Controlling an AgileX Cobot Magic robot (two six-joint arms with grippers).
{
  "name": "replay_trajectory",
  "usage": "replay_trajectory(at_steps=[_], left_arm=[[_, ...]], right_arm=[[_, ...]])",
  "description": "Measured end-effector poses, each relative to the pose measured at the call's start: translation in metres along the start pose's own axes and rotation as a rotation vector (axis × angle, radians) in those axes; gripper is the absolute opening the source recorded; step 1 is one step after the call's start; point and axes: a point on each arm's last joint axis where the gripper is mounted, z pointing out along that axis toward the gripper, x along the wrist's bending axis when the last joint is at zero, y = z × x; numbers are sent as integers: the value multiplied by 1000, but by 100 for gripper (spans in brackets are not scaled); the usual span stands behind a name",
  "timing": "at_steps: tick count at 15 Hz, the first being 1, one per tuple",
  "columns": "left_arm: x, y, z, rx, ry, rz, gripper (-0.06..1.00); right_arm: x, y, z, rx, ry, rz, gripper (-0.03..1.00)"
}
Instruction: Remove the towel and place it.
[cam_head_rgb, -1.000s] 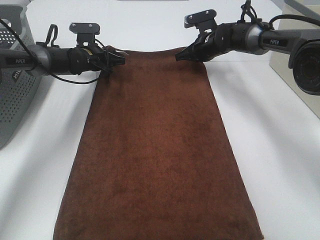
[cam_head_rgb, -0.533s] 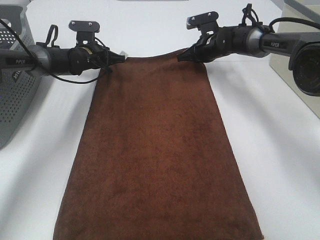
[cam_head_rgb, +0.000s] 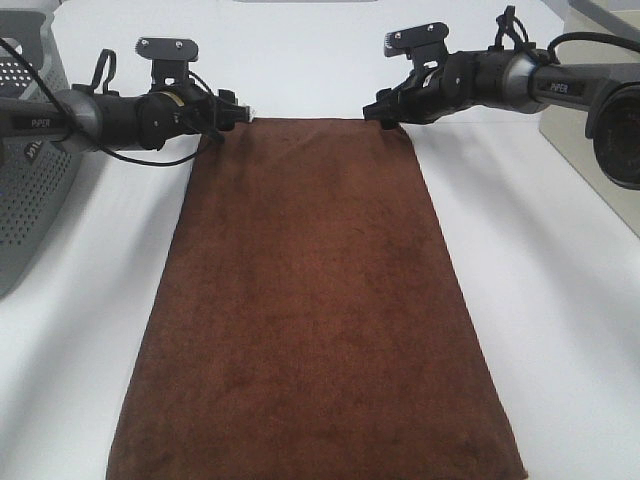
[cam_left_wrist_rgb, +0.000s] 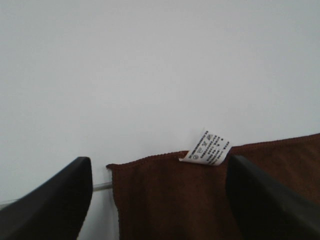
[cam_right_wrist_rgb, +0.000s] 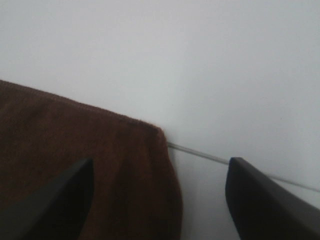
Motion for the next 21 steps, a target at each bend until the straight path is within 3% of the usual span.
replay_trajectory(at_steps=[2,4,6,7,9,12,14,17,19,21], left_arm=[[-2,7,-5,65,-8,5,75],[-5,28,-18,163,-23,31,84],[-9,65,-44,281,-38,40,89],[-12,94,-72,399,-51,47,90],[-14,129,-112,514,-56,73,90],[-7,187,-172,513,10,118,90],[26,208,-202,535,75,62,90],[98,224,-238,554,195,-90,90],[121,227,-260,598,238,-131,90],[126,223,-274,649,241,-126,89]], right_arm=[[2,3,-11,101,22,18,73],[3,32,-46,150,48,40,74],[5,73,-102,165,81,55,74],[6,96,-145,191,98,47,74],[7,116,-200,244,113,68,74],[6,132,-263,292,107,125,74],[-10,137,-296,297,77,198,74],[-43,140,-335,285,-6,278,74],[-44,139,-356,267,-17,277,74],[-36,124,-381,294,10,291,74]])
